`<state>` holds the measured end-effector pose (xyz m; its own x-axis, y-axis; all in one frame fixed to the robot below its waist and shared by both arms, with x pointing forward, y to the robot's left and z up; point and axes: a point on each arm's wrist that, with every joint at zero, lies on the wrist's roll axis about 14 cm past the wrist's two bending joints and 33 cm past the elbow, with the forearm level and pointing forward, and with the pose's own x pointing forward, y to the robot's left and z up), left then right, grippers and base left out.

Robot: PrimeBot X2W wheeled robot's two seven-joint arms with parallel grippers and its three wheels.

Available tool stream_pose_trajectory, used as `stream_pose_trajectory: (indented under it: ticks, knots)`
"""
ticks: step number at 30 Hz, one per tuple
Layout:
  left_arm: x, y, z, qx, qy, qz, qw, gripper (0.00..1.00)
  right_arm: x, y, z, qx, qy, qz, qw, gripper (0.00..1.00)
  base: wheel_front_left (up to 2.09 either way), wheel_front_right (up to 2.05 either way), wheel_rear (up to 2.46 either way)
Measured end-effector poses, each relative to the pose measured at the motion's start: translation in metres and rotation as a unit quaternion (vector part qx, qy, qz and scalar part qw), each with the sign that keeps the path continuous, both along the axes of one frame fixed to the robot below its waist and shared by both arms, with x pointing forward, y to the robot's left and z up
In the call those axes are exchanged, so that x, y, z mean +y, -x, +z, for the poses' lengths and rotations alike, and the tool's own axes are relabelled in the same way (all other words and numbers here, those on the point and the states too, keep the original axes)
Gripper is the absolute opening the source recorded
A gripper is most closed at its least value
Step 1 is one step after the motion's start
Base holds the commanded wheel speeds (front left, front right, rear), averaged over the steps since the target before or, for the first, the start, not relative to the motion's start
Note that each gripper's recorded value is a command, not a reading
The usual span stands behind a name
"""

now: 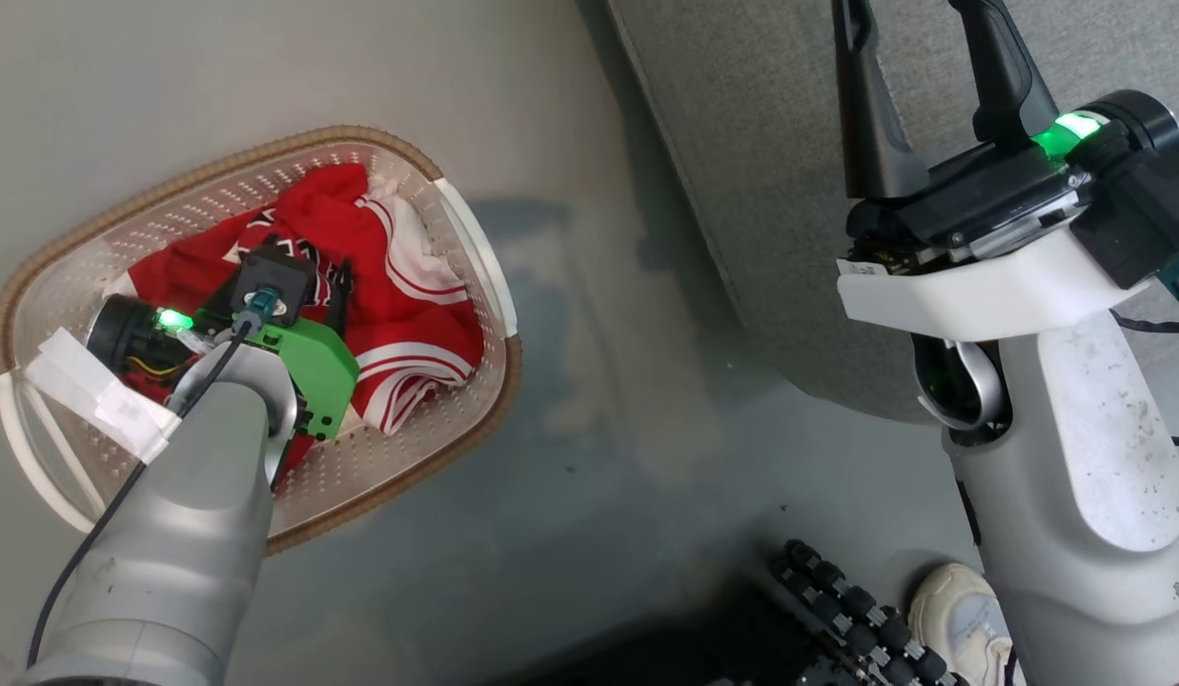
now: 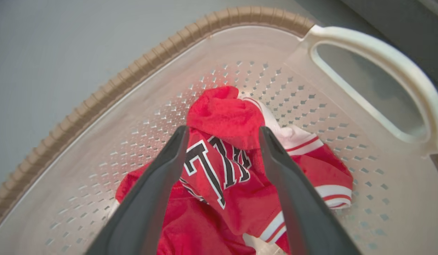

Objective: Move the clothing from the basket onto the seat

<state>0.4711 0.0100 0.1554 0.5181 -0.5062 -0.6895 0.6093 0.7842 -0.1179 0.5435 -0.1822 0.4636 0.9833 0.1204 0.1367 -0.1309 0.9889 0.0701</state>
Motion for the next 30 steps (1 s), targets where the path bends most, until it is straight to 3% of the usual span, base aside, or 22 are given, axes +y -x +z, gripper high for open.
stream_pose_trajectory:
  ticks: [11,26,29,30]
  knots:
    - [0.016,0.0,-0.056,0.053,-0.06,0.005,0.997,1.0,-0.001,-0.008,-0.032,0.019,0.006,0.002,1.0,1.0,0.0,0.0,0.0]
    - [0.017,0.02,-0.09,0.113,-0.089,-0.022,0.989,1.0,0.007,-0.011,-0.061,0.039,0.013,0.014,0.999,1.0,0.04,0.04,0.04]
    - [0.021,0.021,-0.091,0.12,-0.096,-0.023,0.988,0.0,0.012,-0.013,-0.064,0.039,0.013,0.02,0.999,1.0,0.0,0.0,0.0]
    - [0.023,0.022,-0.092,0.122,-0.099,-0.025,0.987,0.0,0.013,-0.013,-0.065,0.039,0.012,0.021,0.999,1.0,0.0,0.0,0.0]
